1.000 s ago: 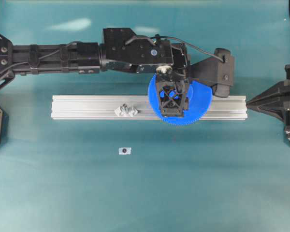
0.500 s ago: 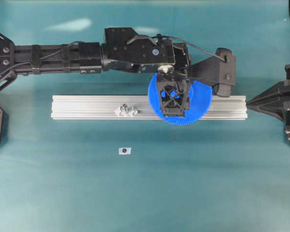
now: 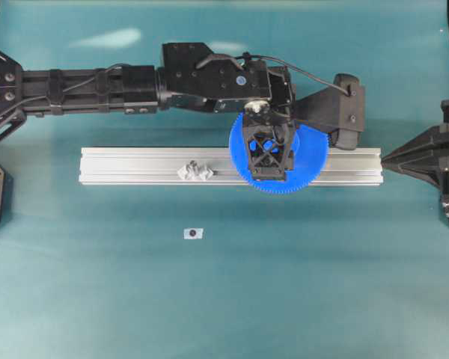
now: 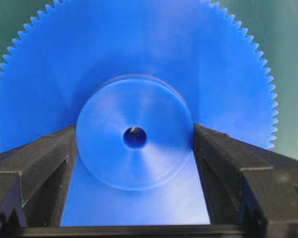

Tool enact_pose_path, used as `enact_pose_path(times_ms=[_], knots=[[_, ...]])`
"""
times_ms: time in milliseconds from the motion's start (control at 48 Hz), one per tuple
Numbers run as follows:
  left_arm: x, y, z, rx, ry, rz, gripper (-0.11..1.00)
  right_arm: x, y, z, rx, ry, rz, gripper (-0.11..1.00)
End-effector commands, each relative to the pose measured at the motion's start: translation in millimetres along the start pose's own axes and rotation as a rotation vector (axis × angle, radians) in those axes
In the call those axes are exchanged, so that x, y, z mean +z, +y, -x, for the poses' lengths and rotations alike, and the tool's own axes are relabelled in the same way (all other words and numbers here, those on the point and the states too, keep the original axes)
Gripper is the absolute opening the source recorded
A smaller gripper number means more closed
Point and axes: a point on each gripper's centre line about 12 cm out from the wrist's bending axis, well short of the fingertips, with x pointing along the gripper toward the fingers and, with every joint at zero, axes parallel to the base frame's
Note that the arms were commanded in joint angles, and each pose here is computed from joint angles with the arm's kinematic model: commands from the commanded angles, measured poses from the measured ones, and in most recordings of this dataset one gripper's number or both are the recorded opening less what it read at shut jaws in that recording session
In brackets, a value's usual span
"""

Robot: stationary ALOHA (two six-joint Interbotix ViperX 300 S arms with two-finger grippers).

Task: Insert the large gear onto the shaft.
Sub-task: 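Align the gear's center hole above the right metal shaft, then lower the gear onto the shaft and open the left gripper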

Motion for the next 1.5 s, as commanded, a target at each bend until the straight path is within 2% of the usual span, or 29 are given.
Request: enact_pose_path(times_ms=[0,167,729,1167,1480], knots=[[5,3,13,0.007,-0.030,0.014,0.77,6,1,0,0.002,-0.015,-0.010,0.14],[5,3,13,0.007,-0.031,0.039,0.85,6,1,0,0.002,-0.015,-0.011,0.14],[23,-5,37,0.013,-0.106,0.023,0.84,5,1,0,0.002,-0.014,-0.011,0.14],[23,-7,45,0.007,-0.082,0.020,0.83,5,1,1,0.003,-0.018,-0.011,0.14],[34,-8,71,0.018,-0.155,0.020,0.83,5,1,1,0.003,-0.018,-0.011,0.14]])
